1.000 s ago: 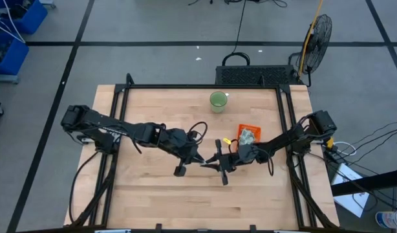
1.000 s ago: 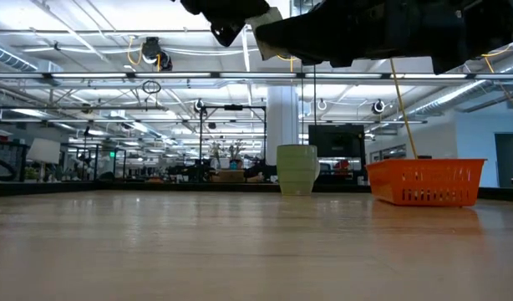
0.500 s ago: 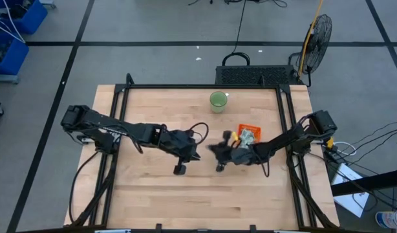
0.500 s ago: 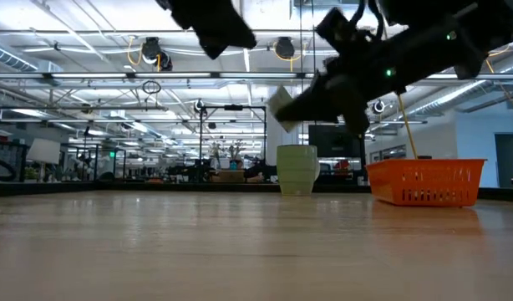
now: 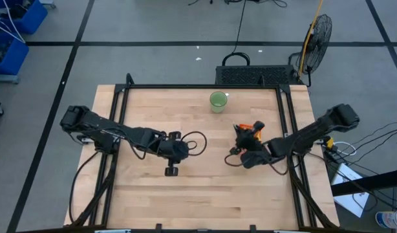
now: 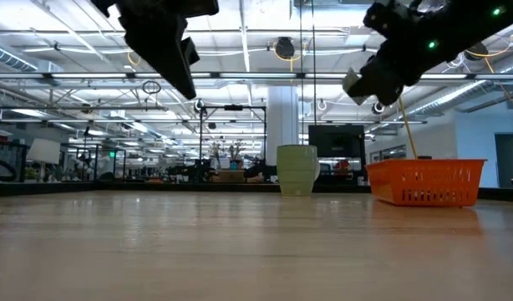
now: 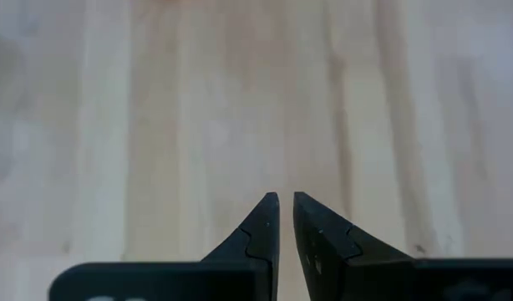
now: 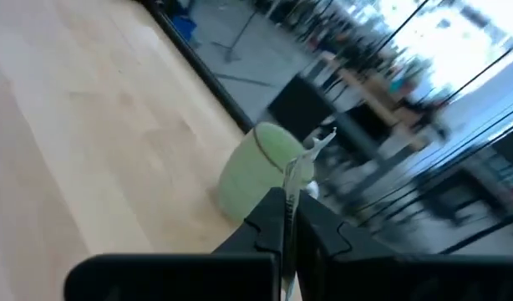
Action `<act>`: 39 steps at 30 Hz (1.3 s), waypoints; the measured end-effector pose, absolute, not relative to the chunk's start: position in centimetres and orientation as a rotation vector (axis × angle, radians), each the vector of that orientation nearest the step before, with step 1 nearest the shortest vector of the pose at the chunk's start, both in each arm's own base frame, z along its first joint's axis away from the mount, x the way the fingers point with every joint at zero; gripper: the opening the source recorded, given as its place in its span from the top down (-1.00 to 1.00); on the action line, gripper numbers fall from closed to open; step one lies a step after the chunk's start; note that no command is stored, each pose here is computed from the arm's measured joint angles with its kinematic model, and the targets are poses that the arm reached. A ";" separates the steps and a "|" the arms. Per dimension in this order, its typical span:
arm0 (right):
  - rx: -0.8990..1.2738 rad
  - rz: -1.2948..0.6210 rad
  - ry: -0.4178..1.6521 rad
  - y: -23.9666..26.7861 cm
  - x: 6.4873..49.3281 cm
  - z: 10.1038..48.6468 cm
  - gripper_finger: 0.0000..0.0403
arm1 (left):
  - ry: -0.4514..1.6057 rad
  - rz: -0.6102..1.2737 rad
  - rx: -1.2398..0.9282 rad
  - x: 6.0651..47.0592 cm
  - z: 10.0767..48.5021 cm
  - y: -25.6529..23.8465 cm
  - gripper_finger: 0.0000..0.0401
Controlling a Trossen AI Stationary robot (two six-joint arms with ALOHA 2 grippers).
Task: Pick and place Stevia / Truvia into bins
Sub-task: Put the light green packet into the orange basket, then return to Home Position
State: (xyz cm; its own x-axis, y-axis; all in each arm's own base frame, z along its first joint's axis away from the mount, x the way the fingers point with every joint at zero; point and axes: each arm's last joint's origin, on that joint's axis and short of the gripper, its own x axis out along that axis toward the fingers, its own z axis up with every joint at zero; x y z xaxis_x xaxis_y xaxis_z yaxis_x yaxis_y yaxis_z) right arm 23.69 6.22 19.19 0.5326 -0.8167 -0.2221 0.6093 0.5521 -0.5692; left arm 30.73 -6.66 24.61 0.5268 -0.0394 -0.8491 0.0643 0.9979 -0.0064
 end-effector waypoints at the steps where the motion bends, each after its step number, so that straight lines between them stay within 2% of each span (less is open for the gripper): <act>1: -0.414 -0.871 0.504 6.0 23.2 19.6 0.98 | 1.028 -0.044 0.037 30.5 24.5 -6.8 0.78; 7: -0.023 -0.794 0.640 4.2 19.8 20.4 0.98 | 1.099 -0.049 0.069 29.6 24.2 -7.8 0.78; 10: 0.177 -0.793 0.781 3.5 18.6 19.6 0.98 | 1.117 -0.009 0.100 29.3 24.1 -7.9 0.78; 12: 0.226 -0.784 0.844 3.3 18.1 18.5 0.98 | 1.126 0.042 0.120 29.2 24.0 -7.7 0.78; 15: 0.219 -0.760 0.859 3.1 17.8 16.9 0.95 | 1.141 0.100 0.131 29.0 24.0 -7.5 0.78; 19: 0.173 -0.722 0.845 2.7 17.7 15.6 0.81 | 1.154 0.122 0.136 28.8 23.9 -7.4 0.78; 27: 0.092 -0.679 0.848 2.1 17.9 15.9 0.49 | 1.161 0.122 0.142 28.7 23.9 -7.4 0.78; 32: 0.036 -0.586 0.739 2.2 18.3 18.7 0.41 | 1.208 0.180 0.137 26.6 25.4 -6.7 0.78; 39: 0.044 -0.454 0.414 2.2 17.8 24.6 0.42 | 1.250 0.447 0.119 20.2 29.4 -4.5 0.78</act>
State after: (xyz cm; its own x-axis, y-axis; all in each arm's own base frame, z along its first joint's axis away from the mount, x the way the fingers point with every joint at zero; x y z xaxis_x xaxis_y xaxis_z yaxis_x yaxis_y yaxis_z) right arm 17.76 2.20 24.61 0.8172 -0.4172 -0.3977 0.4348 0.8991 -0.0497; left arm 20.22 -4.46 29.36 0.2420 0.3903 -0.8883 -0.2618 0.9079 0.3275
